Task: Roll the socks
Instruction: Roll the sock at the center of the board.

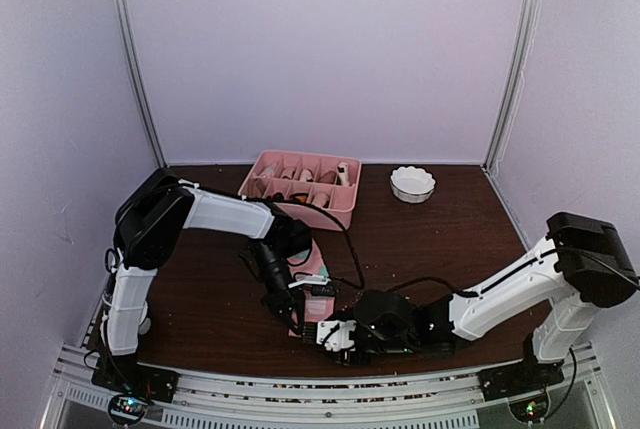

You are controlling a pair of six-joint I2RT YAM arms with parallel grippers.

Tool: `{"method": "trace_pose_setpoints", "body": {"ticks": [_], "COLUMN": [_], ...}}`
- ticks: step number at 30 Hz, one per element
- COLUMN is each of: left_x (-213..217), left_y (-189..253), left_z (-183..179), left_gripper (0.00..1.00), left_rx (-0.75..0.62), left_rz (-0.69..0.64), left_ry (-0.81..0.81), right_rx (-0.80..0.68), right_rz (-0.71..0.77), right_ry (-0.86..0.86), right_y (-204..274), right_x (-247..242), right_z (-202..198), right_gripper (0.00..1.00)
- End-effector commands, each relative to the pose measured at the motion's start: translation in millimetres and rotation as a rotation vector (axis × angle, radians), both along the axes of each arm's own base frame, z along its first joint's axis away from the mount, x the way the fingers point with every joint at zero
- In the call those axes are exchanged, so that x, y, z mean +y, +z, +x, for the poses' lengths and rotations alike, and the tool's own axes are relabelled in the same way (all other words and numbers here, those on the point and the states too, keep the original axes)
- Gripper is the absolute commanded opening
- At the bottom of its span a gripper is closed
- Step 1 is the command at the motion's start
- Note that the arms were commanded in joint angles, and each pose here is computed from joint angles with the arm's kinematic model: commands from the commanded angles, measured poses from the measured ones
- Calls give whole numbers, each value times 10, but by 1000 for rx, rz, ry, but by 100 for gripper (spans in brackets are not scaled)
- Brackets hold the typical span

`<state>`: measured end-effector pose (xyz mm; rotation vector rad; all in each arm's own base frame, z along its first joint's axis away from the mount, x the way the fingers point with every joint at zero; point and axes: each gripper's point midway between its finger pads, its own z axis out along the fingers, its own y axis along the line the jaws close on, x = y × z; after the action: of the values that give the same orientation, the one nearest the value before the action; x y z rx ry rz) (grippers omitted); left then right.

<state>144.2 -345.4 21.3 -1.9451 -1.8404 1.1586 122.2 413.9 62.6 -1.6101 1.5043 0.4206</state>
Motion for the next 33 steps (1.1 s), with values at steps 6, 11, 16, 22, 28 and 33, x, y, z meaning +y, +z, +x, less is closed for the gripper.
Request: {"method": "trace_pose_setpoints", "body": {"ticks": [6, 11, 16, 22, 28, 33], "left_x": [82, 84, 89, 100, 91, 154], "left_y": [-135, -127, -105, -78, 50, 214], "left_z": [31, 30, 24, 31, 131, 280], "left_gripper": [0, 0, 0, 7, 34, 48], "left_rx": [-12, -13, -10, -22, -120, -290], "left_rz": [37, 35, 33, 27, -58, -185], "left_ry": [-21, -27, -36, -44, -29, 44], "right_rx": [-107, -134, -126, 8, 312, 481], "right_rz": [-95, -110, -127, -145, -195, -235], "right_ry": [-27, -44, -47, -33, 13, 26], "right_y": [-263, -313, -396, -542, -746, -853], "right_x": [25, 28, -2, -37, -71, -113], "right_z": [165, 224, 249, 229, 87, -82], "right_gripper": [44, 43, 38, 25, 11, 0]}}
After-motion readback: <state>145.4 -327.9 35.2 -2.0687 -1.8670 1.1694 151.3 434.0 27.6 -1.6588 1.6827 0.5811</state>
